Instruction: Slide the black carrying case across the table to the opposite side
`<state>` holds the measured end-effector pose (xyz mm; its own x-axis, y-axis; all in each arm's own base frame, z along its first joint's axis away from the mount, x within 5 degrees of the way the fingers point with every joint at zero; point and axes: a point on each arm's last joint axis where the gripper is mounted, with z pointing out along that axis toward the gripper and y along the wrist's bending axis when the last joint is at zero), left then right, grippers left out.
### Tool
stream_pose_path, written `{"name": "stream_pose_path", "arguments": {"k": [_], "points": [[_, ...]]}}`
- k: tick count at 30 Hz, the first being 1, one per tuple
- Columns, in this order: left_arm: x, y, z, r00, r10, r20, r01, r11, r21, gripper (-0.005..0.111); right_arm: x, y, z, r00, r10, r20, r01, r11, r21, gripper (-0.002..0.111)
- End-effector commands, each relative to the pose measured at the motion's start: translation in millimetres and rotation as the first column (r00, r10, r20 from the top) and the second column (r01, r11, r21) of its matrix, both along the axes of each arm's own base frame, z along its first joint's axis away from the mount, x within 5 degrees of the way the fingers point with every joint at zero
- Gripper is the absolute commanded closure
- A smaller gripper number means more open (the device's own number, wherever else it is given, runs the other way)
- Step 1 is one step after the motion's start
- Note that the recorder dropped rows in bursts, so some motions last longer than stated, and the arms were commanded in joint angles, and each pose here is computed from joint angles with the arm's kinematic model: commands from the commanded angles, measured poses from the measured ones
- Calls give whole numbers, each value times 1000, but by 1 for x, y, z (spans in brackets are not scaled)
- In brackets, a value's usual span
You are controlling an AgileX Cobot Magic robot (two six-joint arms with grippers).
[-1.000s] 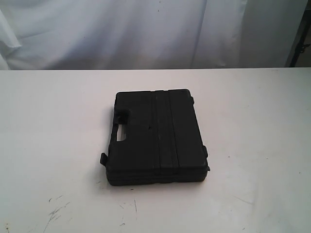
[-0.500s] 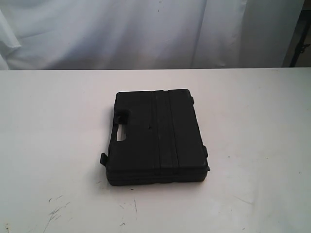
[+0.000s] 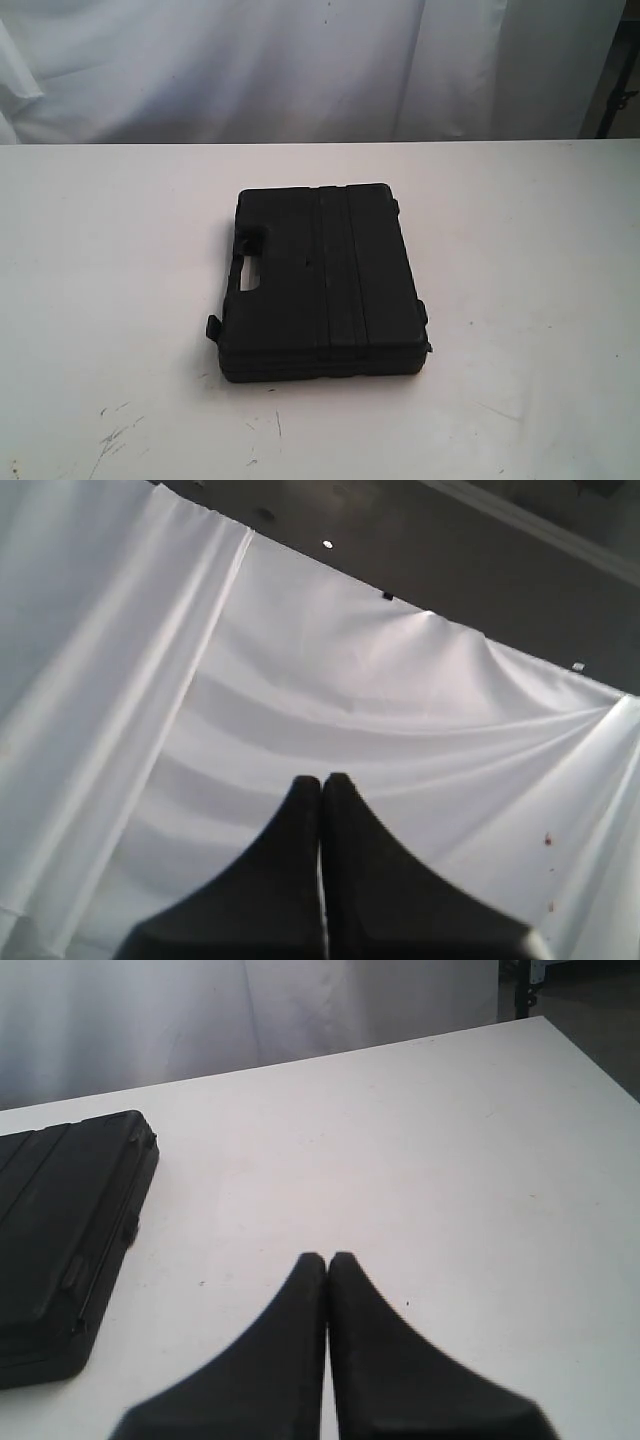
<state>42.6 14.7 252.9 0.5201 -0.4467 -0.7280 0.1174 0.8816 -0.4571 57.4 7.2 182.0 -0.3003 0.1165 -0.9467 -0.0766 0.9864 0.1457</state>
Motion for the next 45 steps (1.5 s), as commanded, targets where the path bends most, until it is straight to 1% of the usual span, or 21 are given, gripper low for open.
{"name": "stream_pose_path", "arguments": {"k": [1,4,7,9,12,17,19,21,23,25,28,30,32,33,34,35,36,37,40,43,45], "points": [[2,-1,-4,998,-64,-20,62,994,-95,107,0,0,-1,1000,-6,6,6,1000,-3,108],[5,-3,-9,993,-88,-78,80,992,-96,107,0,0,-1,1000,-6,6,6,1000,-3,108],[7,-5,-14,979,-175,-105,149,965,-217,107,0,0,-1,1000,-6,6,6,1000,-3,108],[9,-10,-13,952,-239,-193,187,949,-253,107,0,0,-1,1000,-6,6,6,1000,-3,108],[17,-17,0,881,-276,-384,204,954,-219,107,0,0,-1,1000,-6,6,6,1000,-3,108],[52,-21,34,678,-202,-706,208,975,-79,107,0,0,-1,1000,-6,6,6,1000,-3,108],[79,-23,45,542,-144,-828,259,966,2,107,0,0,-1,1000,-6,6,6,1000,-3,108],[104,-25,53,432,-89,-898,327,943,64,107,0,0,-1,1000,-6,6,6,1000,-3,108],[131,-27,59,321,-69,-944,371,927,58,107,0,0,-1,1000,-6,6,6,1000,-3,108],[162,-28,63,237,-64,-969,391,920,34,107,0,0,-1,1000,-6,6,6,1000,-3,108],[202,-32,64,151,-100,-983,402,915,-32,105,0,0,-1,1000,-6,6,6,1000,-3,108],[239,-36,59,83,-125,-989,428,900,-77,97,0,0,-1,1000,-6,6,6,1000,-3,108],[265,-43,51,29,-134,-991,522,847,-99,78,0,0,-1,1000,-6,6,6,1000,-3,108],[279,-48,44,8,-142,-990,601,792,-109,61,0,0,-1,1000,-6,6,6,1000,-1,108],[286,-52,39,-2,-159,-987,638,760,-124,51,0,0,-1,1000,-6,6,6,1000,-1,108],[298,-59,30,-22,-223,-975,670,721,-180,34,0,0,-1,1000,-6,6,6,1000,-1,108],[304,-62,26,-31,-256,-966,677,706,-209,27,0,0,-1,1000,-6,6,6,1000,-1,108],[313,-67,17,-71,-304,-950,673,689,-270,24,0,0,-1,1000,-6,6,6,1000,-1,108],[330,-76,-1,-208,-327,-922,646,662,-381,29,0,0,-1,1000,-6,6,6,1000,-1,108],[344,-98,-8,-248,-284,-926,641,668,-377,29,0,0,-1,1000,-6,6,6,1000,-1,108],[346,-117,-11,-291,-206,-934,655,669,-351,29,0,0,-1,1000,-6,6,6,1000,-1,108]]}}
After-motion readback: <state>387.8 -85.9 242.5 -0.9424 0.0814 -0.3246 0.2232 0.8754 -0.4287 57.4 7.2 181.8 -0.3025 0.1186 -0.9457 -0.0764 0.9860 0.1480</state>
